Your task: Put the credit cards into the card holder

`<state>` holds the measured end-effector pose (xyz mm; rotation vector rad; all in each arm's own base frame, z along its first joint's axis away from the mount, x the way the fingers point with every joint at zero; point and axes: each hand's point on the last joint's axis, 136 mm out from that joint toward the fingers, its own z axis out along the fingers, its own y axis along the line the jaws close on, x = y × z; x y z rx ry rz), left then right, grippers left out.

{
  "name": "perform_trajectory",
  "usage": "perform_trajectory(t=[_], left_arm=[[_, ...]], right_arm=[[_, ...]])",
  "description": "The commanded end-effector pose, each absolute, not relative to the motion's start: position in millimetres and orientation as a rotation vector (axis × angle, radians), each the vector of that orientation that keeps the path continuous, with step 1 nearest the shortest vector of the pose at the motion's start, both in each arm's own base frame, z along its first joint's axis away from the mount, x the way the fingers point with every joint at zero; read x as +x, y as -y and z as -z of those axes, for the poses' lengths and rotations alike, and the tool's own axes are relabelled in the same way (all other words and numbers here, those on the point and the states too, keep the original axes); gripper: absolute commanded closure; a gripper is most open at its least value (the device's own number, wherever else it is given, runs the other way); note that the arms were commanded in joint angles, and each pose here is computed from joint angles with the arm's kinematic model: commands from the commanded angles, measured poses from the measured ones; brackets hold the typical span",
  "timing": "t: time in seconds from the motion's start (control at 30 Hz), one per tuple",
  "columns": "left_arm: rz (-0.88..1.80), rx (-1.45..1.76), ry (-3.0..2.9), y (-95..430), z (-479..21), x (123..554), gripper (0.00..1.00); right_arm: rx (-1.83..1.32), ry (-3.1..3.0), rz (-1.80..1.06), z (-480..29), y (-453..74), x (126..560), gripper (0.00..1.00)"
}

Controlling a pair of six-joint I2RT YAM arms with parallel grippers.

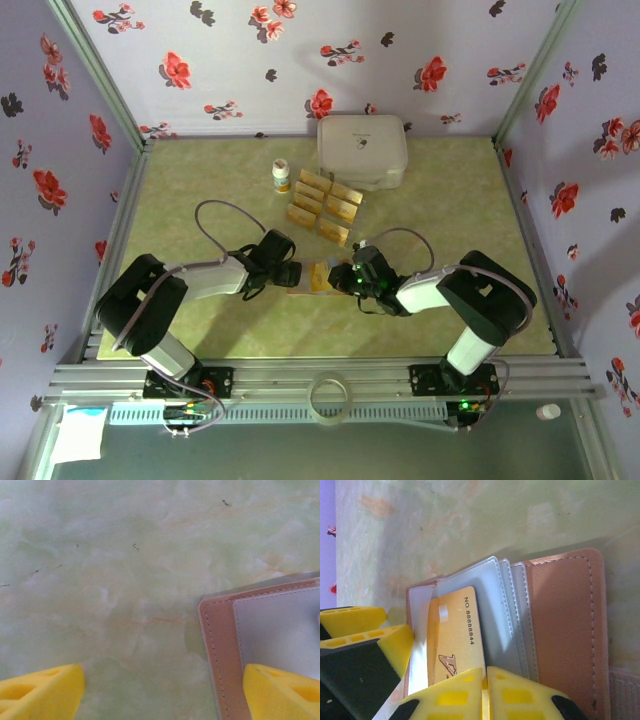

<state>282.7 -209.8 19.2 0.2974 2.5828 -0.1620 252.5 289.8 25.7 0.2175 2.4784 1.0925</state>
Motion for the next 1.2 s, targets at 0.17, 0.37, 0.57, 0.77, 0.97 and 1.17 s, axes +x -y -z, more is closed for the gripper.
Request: perform_trajectory(t=[0.17,0.37,0.57,0.77,0.97,1.17], left_arm=[[0.121,0.331,-2.683,196,12,265,0.16],[0.122,0.331,-2.683,196,11,266,0.17],[0.122,0.329,-2.683,196,11,266,0.16],[0.123,0.329,-2.684,197,12,265,0.16],[0.120,0.329,-2.686,196,13,265,0.16],[0.119,0.324,-2.689,195,14,264,0.16]], right_arm=[[0.260,-2.566,-1.018,-4,-274,239,0.80],[0.252,-2.554,-1.036,-11,-275,239,0.79],[0.238,-2.543,-1.048,-20,-276,239,0.79],[0.210,-2.544,-1.054,-25,-278,236,0.79],[0.194,-2.550,-1.068,-24,-283,235,0.79],[0.186,-2.542,-1.101,-27,-287,234,0.81]])
